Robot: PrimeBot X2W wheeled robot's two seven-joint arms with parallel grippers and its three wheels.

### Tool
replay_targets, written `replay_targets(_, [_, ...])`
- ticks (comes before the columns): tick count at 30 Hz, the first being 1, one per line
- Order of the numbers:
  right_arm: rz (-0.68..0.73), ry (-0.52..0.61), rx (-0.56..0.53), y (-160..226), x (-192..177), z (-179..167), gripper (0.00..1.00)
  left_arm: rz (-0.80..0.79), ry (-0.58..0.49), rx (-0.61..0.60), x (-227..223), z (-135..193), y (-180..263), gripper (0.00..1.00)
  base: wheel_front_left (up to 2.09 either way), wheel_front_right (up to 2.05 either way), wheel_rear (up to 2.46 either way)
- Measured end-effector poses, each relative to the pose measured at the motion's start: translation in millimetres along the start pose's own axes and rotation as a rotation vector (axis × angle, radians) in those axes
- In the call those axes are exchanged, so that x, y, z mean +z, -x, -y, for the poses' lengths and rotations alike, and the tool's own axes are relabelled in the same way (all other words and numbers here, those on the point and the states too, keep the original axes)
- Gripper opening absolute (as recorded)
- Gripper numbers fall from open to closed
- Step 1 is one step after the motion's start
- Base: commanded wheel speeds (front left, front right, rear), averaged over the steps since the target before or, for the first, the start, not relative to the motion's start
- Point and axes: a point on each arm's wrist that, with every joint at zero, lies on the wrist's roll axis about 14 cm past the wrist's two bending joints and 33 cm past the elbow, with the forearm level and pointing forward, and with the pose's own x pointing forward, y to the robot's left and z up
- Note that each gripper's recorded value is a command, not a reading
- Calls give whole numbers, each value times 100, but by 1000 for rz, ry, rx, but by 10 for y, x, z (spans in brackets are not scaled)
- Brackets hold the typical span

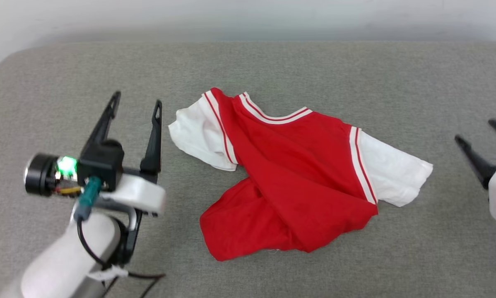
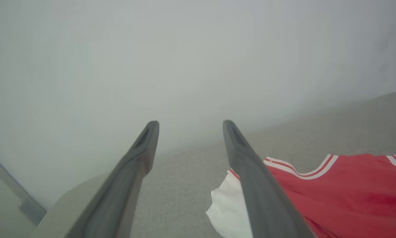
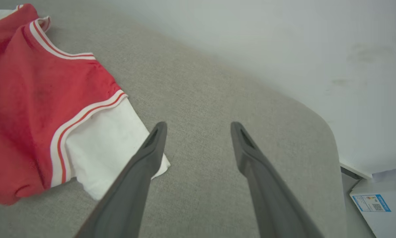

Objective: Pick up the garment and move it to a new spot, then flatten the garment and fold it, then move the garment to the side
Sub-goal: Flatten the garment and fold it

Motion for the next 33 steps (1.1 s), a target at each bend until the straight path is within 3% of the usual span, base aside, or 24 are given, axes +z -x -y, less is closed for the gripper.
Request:
replay_targets(4, [-216, -27, 110, -33, -266, -189, 100, -11, 1, 63, -72, -75, 237, 100, 0, 0, 0])
replay_targets(9, [-399, -46, 152, -133, -531, -229, 100, -44, 19, 111, -210, -144, 428, 100, 0, 0, 0])
replay_targets(23, [-648, -41, 228, -609, -1284, -551, 100, -109, 21, 156, -529, -254, 518, 100, 0, 0, 0])
replay_targets(26, [-639, -69, 235, -647, -1334, -584, 100, -112, 19, 162, -556, -273, 506, 100, 0, 0, 0])
replay_targets(27, [-628, -82, 234, -649, -1338, -589, 92, -112, 19, 162, -561, -274, 503, 100, 0, 0, 0])
replay_targets(28, [-615, -91, 233, -648, -1331, -590, 20, -112, 19, 162, -566, -279, 502, 100, 0, 0, 0])
replay_targets(29, [-597, -95, 231, -648, -1314, -585, 0, -113, 20, 161, -572, -281, 502, 100, 0, 0, 0])
replay_targets(33, [-511, -134, 205, -636, -1202, -511, 0, -106, 26, 150, -566, -281, 477, 100, 0, 0, 0])
